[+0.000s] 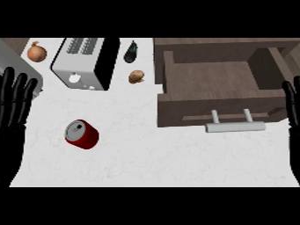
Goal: Pick up the can, place it into the drawer and close the drawer
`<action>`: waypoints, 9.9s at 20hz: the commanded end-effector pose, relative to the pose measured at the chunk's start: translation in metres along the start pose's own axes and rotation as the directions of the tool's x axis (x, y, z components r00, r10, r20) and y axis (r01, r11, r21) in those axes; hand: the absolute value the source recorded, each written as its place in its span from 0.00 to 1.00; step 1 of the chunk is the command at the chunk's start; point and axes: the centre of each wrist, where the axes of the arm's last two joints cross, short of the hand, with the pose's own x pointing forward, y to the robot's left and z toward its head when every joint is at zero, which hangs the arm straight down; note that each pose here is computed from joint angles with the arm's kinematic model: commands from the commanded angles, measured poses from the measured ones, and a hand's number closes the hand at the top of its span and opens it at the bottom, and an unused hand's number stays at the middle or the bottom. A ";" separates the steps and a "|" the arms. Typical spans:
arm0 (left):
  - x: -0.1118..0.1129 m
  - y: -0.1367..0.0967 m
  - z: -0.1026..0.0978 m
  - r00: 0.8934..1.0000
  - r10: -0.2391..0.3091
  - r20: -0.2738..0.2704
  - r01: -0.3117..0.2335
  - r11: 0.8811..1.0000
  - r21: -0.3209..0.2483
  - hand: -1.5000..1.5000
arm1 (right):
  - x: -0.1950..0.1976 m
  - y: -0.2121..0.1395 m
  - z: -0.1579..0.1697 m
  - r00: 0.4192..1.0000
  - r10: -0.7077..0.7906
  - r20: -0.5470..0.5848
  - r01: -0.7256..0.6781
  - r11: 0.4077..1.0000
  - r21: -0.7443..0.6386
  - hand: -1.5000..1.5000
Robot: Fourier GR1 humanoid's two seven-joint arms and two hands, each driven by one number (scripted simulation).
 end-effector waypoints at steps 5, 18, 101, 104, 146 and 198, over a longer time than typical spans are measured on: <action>-0.004 -0.015 0.015 0.999 -0.020 -0.035 0.022 0.998 0.060 0.00 | 0.009 0.004 -0.013 1.000 0.001 -0.016 0.000 0.995 0.104 0.00; 0.041 -0.017 0.046 0.895 -0.020 -0.445 0.108 0.979 0.175 0.00 | 0.012 -0.058 0.035 0.949 0.038 -0.314 -0.080 0.989 -0.121 0.00; -0.228 0.013 0.127 0.742 0.348 -0.573 -0.037 0.875 0.483 0.00 | 0.049 -0.148 0.113 0.948 0.040 -0.316 -0.077 0.991 -0.106 0.00; -0.238 0.011 0.126 0.737 0.361 -0.571 -0.053 0.874 0.484 0.00 | 0.070 -0.149 0.117 0.950 0.033 -0.310 -0.071 0.991 -0.111 0.00; -0.125 -0.061 -0.063 0.856 0.361 -0.371 -0.311 0.931 0.190 1.00 | 0.058 -0.127 0.118 0.951 0.005 -0.309 -0.045 0.991 -0.123 0.00; -0.020 -0.236 -0.238 0.890 0.213 -0.403 -0.189 0.977 0.099 1.00 | 0.061 -0.139 0.104 0.958 -0.026 -0.285 -0.002 0.995 -0.098 0.00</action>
